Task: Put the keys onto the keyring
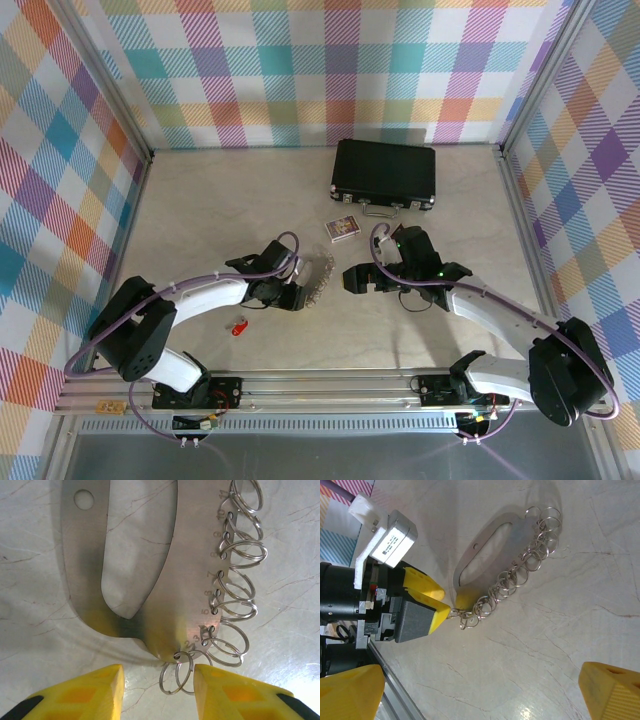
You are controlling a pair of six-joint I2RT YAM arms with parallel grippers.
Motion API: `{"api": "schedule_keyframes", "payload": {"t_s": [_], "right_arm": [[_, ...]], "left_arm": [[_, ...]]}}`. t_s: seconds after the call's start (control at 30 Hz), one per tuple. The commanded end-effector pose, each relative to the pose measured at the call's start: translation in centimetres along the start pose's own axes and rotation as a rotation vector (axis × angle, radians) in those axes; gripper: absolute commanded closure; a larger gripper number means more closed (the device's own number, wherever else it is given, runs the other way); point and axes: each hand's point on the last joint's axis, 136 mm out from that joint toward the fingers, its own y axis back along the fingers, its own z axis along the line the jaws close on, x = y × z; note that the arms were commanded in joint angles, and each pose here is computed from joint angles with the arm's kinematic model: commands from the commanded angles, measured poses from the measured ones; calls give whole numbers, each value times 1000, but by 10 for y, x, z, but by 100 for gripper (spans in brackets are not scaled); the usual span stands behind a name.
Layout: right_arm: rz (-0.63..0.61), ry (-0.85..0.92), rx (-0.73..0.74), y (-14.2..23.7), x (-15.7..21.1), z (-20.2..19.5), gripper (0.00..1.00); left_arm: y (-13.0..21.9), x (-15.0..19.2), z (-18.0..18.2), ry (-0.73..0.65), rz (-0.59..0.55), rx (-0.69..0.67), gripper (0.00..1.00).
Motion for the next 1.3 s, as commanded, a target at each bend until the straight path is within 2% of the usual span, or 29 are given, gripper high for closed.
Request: {"api": "schedule_keyframes", "payload": {"t_s": [0.0, 0.27, 0.5, 1.27], "right_arm": [[-13, 18, -2, 5, -1, 3, 1], [-17, 21, -1, 6, -1, 4, 1], [-18, 22, 6, 8, -1, 3, 1], [-20, 24, 9, 8, -1, 2, 1]], "left_arm": [[0, 1, -4, -28, 19, -5, 59], [-2, 0, -4, -32, 28, -11, 59], [-3, 1, -6, -39, 32, -6, 67], [0, 1, -10, -57, 24, -2, 77]]}}
